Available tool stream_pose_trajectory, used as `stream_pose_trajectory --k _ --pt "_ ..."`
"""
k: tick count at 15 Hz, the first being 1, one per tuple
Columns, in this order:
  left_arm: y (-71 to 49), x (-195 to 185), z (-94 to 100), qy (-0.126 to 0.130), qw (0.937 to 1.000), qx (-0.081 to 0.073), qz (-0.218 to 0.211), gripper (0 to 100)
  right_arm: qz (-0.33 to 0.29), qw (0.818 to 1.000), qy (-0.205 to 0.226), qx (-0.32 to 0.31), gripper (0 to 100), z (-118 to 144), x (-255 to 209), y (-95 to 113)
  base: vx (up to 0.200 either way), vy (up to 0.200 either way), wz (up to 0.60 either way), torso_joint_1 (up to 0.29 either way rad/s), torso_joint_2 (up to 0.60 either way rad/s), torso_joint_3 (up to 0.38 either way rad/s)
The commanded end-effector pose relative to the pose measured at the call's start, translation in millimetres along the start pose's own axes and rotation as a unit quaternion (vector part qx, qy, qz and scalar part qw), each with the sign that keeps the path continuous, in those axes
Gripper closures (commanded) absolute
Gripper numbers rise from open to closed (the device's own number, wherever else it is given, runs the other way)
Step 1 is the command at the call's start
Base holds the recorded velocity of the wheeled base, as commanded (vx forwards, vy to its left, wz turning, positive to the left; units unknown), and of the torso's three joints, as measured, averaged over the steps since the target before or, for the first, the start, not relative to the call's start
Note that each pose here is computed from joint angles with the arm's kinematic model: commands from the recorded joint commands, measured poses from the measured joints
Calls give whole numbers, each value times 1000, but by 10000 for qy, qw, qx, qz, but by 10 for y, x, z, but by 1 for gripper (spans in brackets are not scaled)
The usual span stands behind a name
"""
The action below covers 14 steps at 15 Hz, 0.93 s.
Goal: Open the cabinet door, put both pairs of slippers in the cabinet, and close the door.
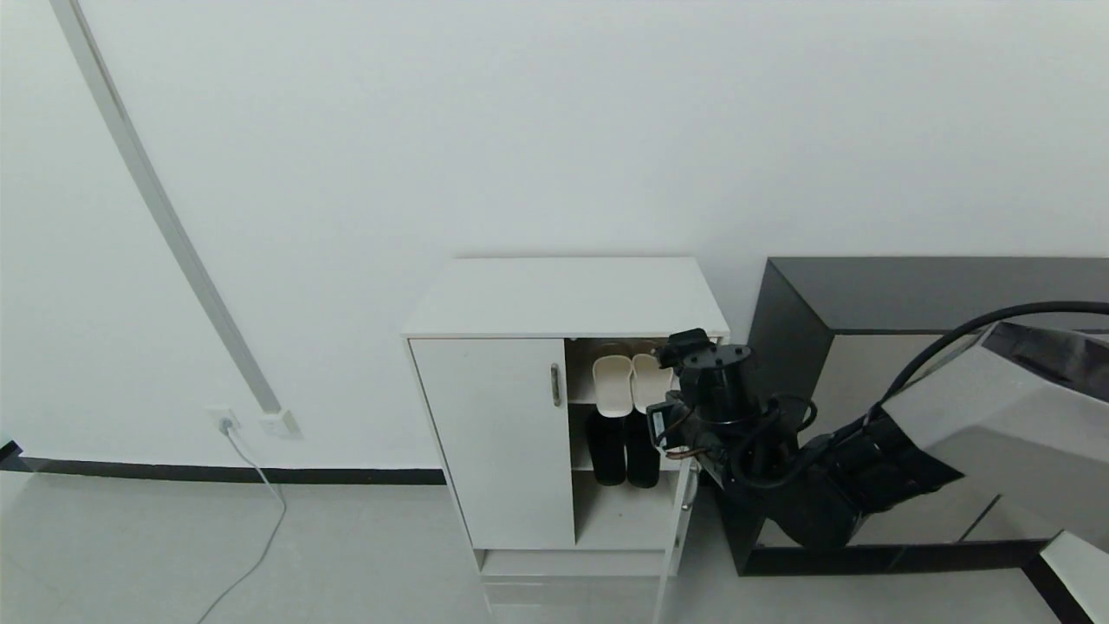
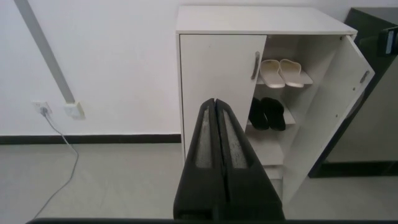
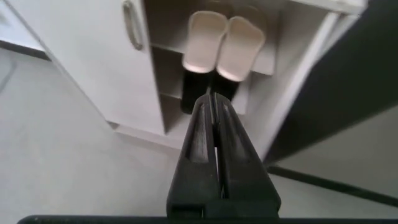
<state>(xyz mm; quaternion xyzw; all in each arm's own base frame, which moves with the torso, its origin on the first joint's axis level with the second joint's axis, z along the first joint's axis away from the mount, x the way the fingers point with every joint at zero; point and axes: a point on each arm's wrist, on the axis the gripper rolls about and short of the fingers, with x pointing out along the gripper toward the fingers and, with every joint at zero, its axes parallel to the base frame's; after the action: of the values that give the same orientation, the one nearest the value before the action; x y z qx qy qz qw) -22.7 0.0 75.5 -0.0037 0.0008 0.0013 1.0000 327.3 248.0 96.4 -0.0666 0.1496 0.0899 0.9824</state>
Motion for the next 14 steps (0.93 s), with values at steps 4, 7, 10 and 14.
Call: stream_pose_trajectory --k 4,7,10,14 --pt "0 0 0 -1 10000 -1 3 100 -430 9963 704 -256 100 -1 -50 -299 0 0 0 0 0 0" --pt "0 0 0 -1 10000 -1 3 100 -562 9917 1072 -439 100 -102 -22 -333 0 0 0 0 0 0" --pt "0 0 0 -1 10000 -1 3 100 -598 9884 1294 -528 100 -246 84 -318 0 0 0 0 0 0" --pt "0 0 0 -1 10000 -1 3 100 -558 9871 1393 -555 100 -372 201 -269 0 0 0 0 0 0"
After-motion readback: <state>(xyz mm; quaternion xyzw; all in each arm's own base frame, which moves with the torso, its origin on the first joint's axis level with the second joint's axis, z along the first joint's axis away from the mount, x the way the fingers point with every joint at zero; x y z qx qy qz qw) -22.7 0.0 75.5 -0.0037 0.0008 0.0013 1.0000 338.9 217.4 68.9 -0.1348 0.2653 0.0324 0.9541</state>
